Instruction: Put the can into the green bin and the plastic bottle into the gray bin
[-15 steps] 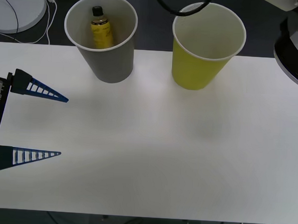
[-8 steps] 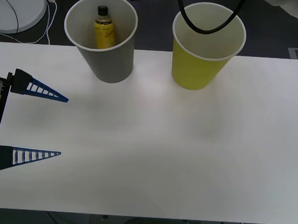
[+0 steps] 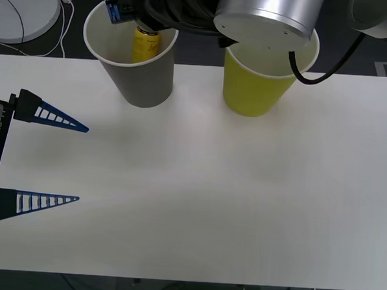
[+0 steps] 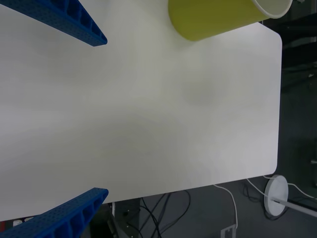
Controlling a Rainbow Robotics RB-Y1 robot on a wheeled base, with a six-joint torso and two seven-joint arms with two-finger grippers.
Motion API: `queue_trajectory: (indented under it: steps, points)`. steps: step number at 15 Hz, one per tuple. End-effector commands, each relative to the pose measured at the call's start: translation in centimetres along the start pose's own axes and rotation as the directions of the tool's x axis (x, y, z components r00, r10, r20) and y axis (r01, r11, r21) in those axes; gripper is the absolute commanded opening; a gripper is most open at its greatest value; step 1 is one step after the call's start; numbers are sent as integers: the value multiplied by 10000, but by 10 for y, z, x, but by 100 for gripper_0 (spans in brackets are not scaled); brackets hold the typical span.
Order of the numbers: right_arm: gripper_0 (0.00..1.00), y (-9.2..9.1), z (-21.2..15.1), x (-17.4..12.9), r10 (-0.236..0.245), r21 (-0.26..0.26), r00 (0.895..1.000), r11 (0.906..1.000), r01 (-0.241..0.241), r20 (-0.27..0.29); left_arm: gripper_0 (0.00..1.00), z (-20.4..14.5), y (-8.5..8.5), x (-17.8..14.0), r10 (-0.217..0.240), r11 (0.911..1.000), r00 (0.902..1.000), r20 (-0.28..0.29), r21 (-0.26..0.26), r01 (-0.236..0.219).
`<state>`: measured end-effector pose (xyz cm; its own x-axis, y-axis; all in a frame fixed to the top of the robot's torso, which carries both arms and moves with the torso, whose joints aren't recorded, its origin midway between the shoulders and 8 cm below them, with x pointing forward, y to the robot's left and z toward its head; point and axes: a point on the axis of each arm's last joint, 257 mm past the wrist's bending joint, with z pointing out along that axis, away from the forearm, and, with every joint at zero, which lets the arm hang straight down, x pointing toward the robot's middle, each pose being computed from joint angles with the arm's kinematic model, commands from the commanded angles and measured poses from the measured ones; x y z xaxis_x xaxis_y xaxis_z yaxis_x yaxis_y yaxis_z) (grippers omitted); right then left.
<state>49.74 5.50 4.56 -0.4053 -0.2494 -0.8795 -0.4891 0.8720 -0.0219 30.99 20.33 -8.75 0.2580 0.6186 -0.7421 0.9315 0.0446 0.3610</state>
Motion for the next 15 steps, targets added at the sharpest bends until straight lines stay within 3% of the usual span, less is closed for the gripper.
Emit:
queue_trajectory:
  steps: [1, 7, 15]
  points:
    - [100, -5, -12, 17, -311, -313, 9990, 9990, 321, 312, 100, 0, 0, 0, 0, 10000, 10000, 0, 0, 0]
    - [100, -10, -34, 55, -909, -895, 9907, 9910, 1000, 1010, 100, 0, 0, 0, 0, 10000, 10000, 0, 0, 0]
    - [100, 0, -60, 96, -1230, -1983, 9711, 9663, 1641, 2045, 100, 0, 0, 0, 0, 10000, 10000, 0, 0, 0]
